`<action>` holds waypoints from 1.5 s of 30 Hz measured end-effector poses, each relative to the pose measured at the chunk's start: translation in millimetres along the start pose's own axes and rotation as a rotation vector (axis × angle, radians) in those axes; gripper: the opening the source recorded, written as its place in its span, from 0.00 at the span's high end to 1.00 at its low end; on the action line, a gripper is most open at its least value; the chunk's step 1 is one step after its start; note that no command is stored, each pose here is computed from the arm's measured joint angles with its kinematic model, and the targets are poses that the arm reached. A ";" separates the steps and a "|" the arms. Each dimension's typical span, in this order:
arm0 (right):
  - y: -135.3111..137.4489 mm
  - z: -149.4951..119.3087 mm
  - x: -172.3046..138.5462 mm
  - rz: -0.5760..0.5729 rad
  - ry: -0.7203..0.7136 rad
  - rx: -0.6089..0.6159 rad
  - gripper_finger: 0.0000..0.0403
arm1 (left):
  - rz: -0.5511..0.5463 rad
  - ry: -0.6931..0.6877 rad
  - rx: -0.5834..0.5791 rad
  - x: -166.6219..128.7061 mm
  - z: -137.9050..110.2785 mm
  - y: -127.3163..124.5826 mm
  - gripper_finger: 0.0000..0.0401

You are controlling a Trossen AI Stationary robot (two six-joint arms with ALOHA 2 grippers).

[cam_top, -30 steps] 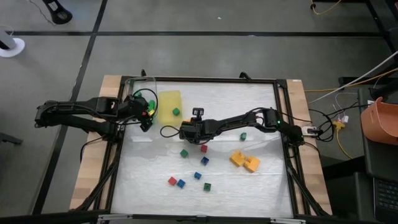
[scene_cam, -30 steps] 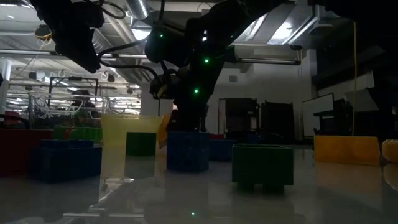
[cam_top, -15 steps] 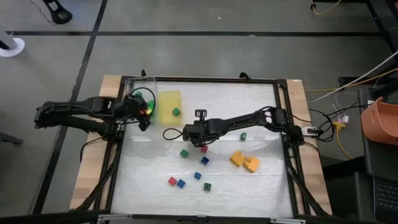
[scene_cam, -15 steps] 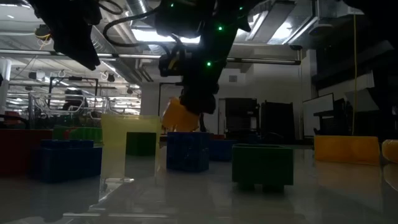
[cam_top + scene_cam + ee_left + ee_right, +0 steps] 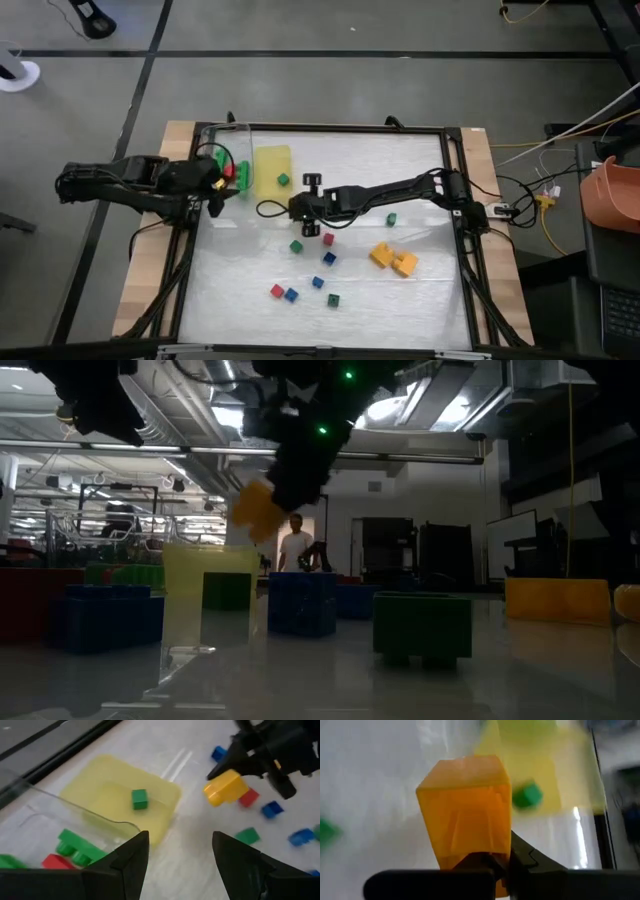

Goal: Sort blocks by size
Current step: Put the large yellow game piece into the transparent bin

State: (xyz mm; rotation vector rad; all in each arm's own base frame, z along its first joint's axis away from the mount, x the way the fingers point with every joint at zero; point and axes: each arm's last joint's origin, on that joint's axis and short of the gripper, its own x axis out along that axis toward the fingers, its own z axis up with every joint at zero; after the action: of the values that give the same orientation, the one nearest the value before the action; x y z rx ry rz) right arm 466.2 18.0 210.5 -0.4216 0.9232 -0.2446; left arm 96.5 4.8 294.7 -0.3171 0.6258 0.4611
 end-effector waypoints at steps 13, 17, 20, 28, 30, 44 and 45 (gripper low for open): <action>-68.3 30.0 12.5 0.046 -0.497 0.182 0.97 | -0.182 -0.040 0.075 -7.0 -0.8 -18.7 0.49; -92.8 29.5 15.7 0.016 -0.581 0.221 0.97 | -0.238 -0.070 0.085 -9.2 1.1 -24.8 0.49; -107.8 28.5 17.2 -0.025 -0.626 0.249 0.96 | -0.273 -0.086 0.088 -10.9 1.9 -28.2 0.49; -120.4 28.6 36.0 -0.039 -0.814 0.266 0.97 | -0.350 -0.178 0.152 -15.5 8.6 -36.4 0.49; -119.4 25.7 45.4 -0.042 -0.824 0.283 0.97 | -0.365 -0.199 0.164 -16.7 10.0 -38.0 0.49; -107.4 7.5 93.7 0.025 -0.893 0.440 0.96 | -0.393 -0.231 0.199 -15.1 13.4 -46.0 0.49; -107.3 7.7 93.7 0.029 -0.898 0.451 0.96 | -0.392 -0.230 0.202 -14.8 13.4 -46.4 0.49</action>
State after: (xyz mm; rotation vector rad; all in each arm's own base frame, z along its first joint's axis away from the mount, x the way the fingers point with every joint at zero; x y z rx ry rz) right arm 524.4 -111.4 195.9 -0.0662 -0.0180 -0.1981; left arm 115.8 -33.8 321.0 -0.1841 0.3688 0.0546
